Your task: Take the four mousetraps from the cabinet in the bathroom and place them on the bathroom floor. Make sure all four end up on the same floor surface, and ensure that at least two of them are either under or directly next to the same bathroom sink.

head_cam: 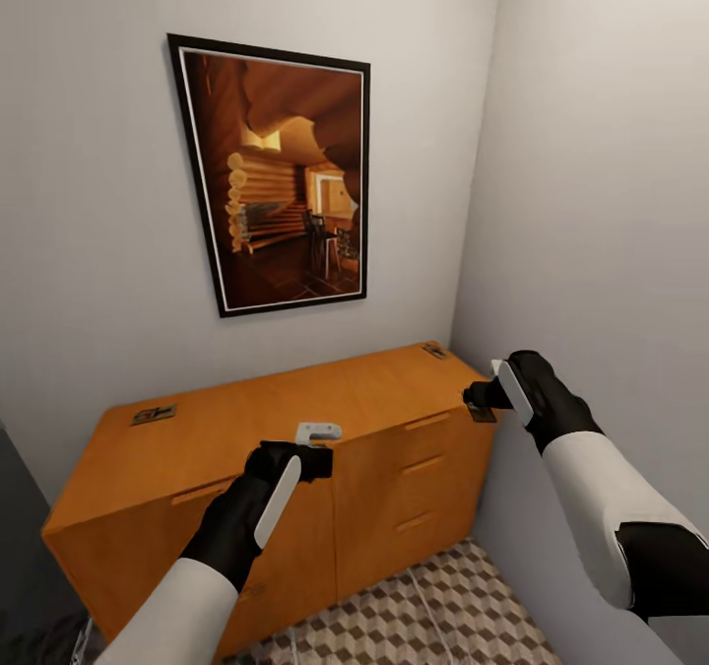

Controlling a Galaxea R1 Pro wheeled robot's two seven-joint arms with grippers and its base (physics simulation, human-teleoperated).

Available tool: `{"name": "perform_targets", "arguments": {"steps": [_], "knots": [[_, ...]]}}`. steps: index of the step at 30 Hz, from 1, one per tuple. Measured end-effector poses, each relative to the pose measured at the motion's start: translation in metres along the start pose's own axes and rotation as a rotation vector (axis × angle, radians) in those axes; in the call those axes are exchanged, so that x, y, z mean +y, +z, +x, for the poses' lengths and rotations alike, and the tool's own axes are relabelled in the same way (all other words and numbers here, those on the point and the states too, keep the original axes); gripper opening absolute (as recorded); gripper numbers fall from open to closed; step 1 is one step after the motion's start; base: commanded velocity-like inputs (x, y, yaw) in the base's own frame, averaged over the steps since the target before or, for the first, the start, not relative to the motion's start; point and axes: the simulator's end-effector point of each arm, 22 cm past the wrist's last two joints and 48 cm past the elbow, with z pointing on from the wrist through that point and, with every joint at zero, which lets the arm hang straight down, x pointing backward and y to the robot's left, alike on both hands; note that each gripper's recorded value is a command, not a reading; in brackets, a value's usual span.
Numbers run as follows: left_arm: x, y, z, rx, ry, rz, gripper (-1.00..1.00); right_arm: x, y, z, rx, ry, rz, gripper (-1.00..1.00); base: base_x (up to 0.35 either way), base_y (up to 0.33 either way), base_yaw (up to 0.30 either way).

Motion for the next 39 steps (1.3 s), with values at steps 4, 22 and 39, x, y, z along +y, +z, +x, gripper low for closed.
{"name": "perform_targets", "arguments": {"steps": [4, 22, 39], "knots": [[0.0, -0.004, -0.003, 0.0, 0.001, -0.002, -1.0, 0.0, -0.004, -0.002, 0.0, 0.0, 0.0, -1.0, -0.286, -0.184, 0.0], [0.0, -0.02, -0.013, 0.001, 0.001, -0.005, -1.0, 0.001, -0.02, -0.008, 0.009, -0.002, -0.001, -1.0, -0.296, -0.178, 0.0], [0.025, -0.022, -0.004, 0.03, 0.0, -0.036, -1.0, -0.004, 0.029, 0.06, 0.093, 0.014, 0.021, -1.0, -0.142, -0.086, 0.0]]}}
